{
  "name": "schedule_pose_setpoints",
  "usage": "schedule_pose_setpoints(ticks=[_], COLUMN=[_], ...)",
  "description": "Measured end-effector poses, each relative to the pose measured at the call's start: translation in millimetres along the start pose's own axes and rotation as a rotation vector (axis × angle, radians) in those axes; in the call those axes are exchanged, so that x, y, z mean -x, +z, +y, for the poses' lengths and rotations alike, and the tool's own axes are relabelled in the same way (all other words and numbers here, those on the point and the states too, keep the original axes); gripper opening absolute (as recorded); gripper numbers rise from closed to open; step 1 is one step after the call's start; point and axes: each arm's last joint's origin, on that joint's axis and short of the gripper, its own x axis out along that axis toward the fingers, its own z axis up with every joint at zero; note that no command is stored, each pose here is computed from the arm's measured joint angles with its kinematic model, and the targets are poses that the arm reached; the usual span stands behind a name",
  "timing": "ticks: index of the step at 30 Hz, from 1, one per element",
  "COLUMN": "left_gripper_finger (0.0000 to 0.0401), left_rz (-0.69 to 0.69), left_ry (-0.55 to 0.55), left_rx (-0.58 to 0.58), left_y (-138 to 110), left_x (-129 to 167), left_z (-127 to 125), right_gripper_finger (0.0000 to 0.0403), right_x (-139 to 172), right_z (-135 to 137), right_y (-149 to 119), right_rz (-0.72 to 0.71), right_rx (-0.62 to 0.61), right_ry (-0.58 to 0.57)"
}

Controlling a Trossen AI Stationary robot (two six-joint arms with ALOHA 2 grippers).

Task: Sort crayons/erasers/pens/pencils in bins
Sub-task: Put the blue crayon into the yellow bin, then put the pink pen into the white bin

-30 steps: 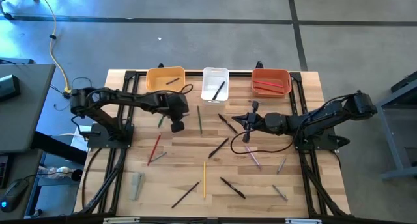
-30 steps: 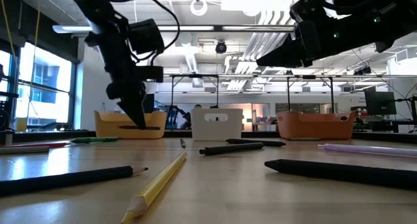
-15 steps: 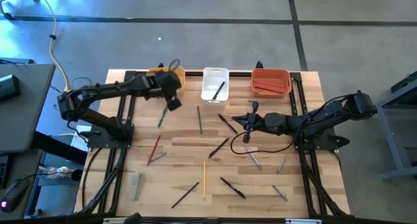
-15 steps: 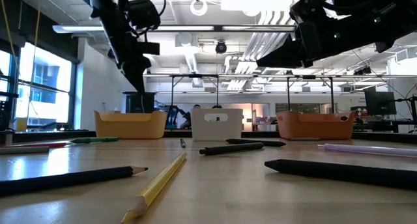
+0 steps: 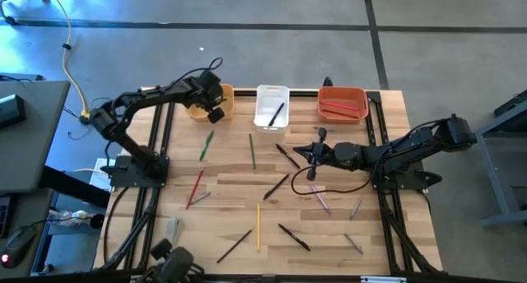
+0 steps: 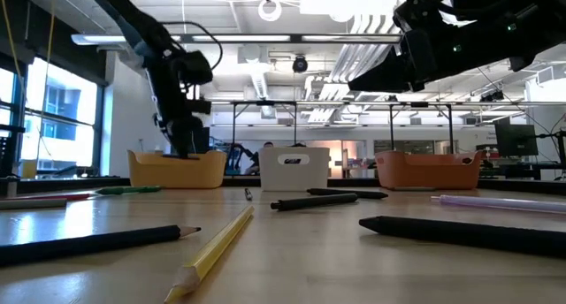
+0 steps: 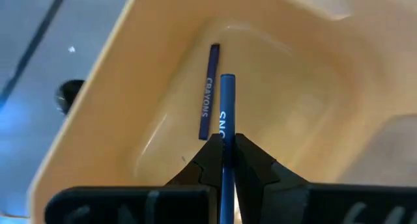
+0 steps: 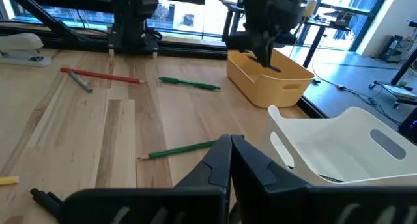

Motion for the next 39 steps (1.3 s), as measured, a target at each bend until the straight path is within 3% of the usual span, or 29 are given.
schedule_pose_setpoints(ticks=[10, 20, 31, 35, 39], left_gripper_finger=[0.0008, 0.0011, 0.0093, 0.0092, 0.006], left_rz=[0.047, 0.012, -0.018, -0.038, -0.124], left_ry=[-0.022, -0.011, -0.002, 0.002, 0.003], left_rx=[0.009, 0.044, 0.089, 0.09, 0.072], left_y=[-1.8, 2.3, 5.3, 6.5, 12.0], left_x=[-33.4, -40.1, -40.0, -29.2, 2.7], left_z=[4.6, 5.0, 5.9, 5.6, -1.3], right_gripper_finger=[0.0, 0.0, 0.0, 0.0, 0.0], right_x=[0.0, 0.0, 0.0, 0.1, 0.1], right_z=[-0.1, -0.1, 0.1, 0.2, 0.2], right_y=[0.0, -0.1, -1.6, -1.5, -1.5], right_rz=[0.0, 0.001, 0.016, 0.015, 0.015], right_rx=[0.002, 0.003, 0.009, 0.008, 0.008], right_ry=[-0.004, -0.004, -0.002, -0.001, -0.001])
